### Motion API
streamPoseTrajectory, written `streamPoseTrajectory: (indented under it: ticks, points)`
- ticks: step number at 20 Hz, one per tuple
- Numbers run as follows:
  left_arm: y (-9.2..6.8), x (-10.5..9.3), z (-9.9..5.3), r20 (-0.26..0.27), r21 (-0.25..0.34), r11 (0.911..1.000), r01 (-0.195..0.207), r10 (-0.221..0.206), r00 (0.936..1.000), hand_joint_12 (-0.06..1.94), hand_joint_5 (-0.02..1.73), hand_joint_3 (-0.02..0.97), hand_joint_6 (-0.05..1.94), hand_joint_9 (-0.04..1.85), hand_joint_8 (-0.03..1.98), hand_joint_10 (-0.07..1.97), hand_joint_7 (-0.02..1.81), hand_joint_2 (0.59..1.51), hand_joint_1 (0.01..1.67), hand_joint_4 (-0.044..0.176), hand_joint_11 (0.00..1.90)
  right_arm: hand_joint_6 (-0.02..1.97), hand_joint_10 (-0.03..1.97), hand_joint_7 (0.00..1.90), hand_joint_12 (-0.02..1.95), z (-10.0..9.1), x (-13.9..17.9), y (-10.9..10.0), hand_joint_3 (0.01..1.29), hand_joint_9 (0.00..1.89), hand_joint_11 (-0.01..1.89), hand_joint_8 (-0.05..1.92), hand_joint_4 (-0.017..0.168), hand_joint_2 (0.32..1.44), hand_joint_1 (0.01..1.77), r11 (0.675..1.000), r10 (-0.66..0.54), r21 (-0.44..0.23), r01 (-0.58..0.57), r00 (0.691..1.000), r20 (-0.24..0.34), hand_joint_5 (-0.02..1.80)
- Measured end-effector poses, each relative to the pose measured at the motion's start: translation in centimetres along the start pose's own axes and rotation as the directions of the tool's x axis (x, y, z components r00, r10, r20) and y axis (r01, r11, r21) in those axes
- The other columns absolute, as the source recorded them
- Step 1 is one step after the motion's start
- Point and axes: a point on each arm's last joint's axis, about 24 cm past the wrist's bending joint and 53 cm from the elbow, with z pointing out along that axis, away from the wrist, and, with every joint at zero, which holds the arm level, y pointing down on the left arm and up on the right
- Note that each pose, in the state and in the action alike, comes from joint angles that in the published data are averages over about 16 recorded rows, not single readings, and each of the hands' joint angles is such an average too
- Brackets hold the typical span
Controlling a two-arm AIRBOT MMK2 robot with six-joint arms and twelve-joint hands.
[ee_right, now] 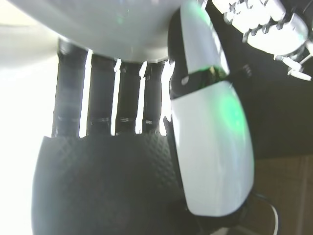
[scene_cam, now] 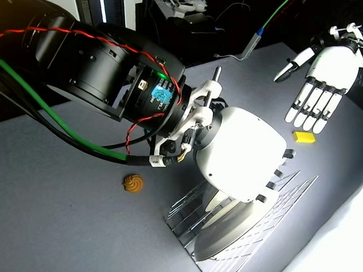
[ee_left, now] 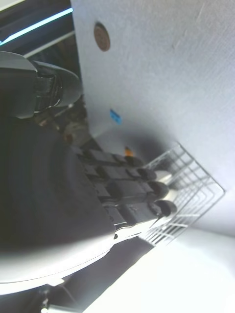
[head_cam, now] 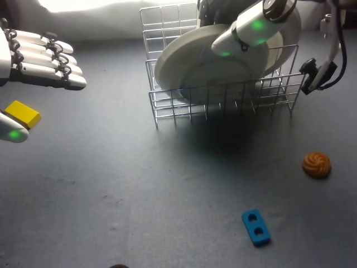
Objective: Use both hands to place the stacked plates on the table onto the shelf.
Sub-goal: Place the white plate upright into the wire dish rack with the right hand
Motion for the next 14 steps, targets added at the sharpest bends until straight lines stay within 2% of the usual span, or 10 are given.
streamPoseTrajectory:
  ticks: [2, 6, 14]
  points:
    - [-0.01, 0.00, 0.01, 0.000, 0.000, 1.0000, -0.001, 0.001, 1.0000, 0.01, 0.08, 0.018, 0.02, 0.09, 0.01, 0.01, 0.11, 1.203, 0.02, -0.002, 0.02, 0.82, 0.97, 1.02, 1.41, 0.13, 0.11, -0.22, 0.01, 1.05, 0.86, 1.00, -0.008, 1.06, 1.24, 1.000, -0.006, 0.002, 0.006, 1.000, 0.001, 0.86]
    - [-0.03, 0.00, 0.02, -0.001, 0.000, 1.0000, -0.002, 0.002, 1.0000, 0.01, 0.08, 0.019, 0.02, 0.09, 0.01, 0.01, 0.10, 1.203, 0.02, -0.002, 0.02, 0.80, 0.75, 1.05, 1.33, 0.33, 0.29, -0.53, 0.01, 1.07, 0.87, 0.74, -0.008, 1.06, 1.21, 1.000, -0.014, 0.003, 0.014, 1.000, 0.005, 0.86]
    - [-0.41, -0.07, 0.14, -0.001, 0.013, 0.9999, -0.004, 0.004, 1.0000, 0.01, 0.06, 0.018, 0.02, 0.07, 0.01, 0.01, 0.09, 1.203, 0.02, -0.002, 0.02, 0.45, 0.27, 1.08, 1.17, 0.40, 0.18, -0.40, 0.01, 1.10, 0.84, 0.21, -0.005, 1.07, 1.12, 1.000, -0.026, -0.004, 0.026, 1.000, 0.014, 0.88]
